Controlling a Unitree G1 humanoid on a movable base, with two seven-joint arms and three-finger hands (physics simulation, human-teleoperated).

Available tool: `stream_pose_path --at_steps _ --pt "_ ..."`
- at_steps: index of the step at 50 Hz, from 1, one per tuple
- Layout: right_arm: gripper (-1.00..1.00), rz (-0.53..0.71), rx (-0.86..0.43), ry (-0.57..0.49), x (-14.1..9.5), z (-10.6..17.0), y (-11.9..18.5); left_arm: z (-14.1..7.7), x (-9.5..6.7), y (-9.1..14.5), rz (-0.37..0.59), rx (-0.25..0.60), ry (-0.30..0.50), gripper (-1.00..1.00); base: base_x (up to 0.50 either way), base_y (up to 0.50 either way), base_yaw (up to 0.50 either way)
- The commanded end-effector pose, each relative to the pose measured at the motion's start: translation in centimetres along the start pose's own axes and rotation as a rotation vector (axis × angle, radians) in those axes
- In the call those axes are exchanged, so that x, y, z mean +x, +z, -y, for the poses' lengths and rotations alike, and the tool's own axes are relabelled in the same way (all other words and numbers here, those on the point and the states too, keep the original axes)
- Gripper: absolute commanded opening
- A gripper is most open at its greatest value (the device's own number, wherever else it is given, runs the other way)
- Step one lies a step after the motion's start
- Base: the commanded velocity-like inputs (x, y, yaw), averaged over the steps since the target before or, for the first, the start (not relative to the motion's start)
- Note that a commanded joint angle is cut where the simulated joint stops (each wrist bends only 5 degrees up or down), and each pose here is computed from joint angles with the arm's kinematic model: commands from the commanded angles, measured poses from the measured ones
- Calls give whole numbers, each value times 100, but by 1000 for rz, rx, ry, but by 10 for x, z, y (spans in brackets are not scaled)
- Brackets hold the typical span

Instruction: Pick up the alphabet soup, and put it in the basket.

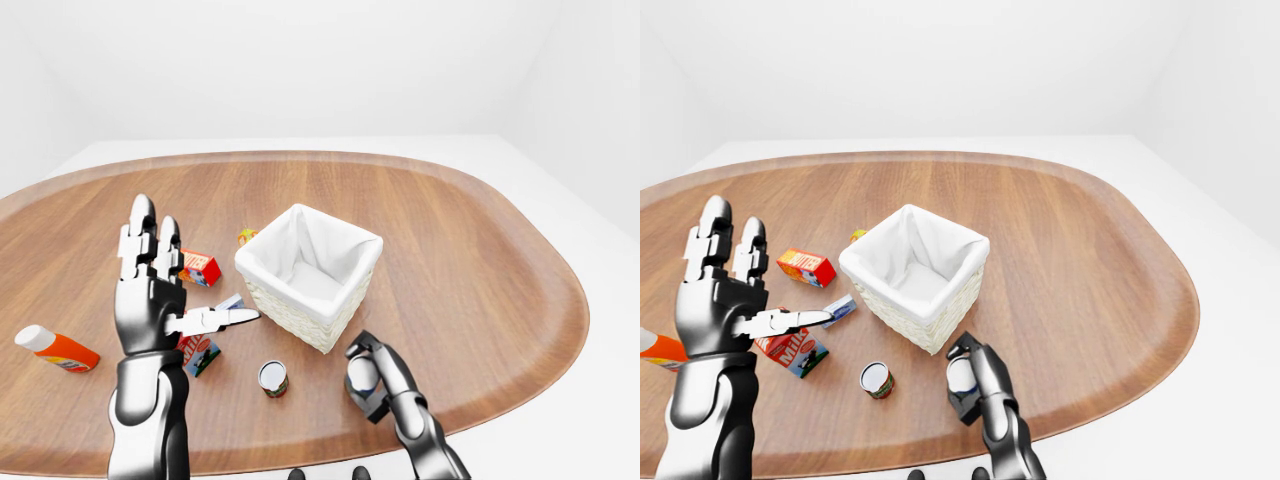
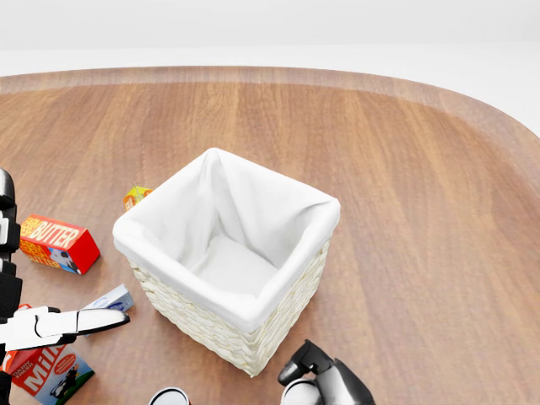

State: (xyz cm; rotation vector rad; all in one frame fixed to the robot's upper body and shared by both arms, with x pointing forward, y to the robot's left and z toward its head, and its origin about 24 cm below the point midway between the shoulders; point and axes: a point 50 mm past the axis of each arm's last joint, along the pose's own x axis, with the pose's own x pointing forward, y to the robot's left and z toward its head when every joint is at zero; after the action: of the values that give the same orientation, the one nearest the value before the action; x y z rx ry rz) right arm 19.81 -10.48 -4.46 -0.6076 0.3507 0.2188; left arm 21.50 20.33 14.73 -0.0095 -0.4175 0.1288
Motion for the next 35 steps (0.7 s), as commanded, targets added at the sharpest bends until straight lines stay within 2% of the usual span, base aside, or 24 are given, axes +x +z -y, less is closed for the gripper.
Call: stream_pose_path --at_steps 1,10,11,18,24,29,35 --pt "-100 138 -15 -83 -15 26 27 0 0 0 -2 1 0 100 0 0 0" --pt "-100 174 -32 -126 -24 41 32 0 0 0 0 2 1 100 0 0 0" --pt "-100 219 -51 -158 -31 50 42 1 0 -1 -3 3 -1 100 0 0 0" --pt "-100 337 -110 -216 -53 66 69 0 0 1 2 1 1 100 0 0 0" --pt "-100 410 -153 -233 -64 71 86 0 0 0 -1 1 0 100 0 0 0" --pt "-100 525 -215 -282 -79 84 113 0 0 0 -1 1 0 100 0 0 0" --pt "-100 569 -276 -303 -83 92 126 0 0 0 -1 -1 0 100 0 0 0"
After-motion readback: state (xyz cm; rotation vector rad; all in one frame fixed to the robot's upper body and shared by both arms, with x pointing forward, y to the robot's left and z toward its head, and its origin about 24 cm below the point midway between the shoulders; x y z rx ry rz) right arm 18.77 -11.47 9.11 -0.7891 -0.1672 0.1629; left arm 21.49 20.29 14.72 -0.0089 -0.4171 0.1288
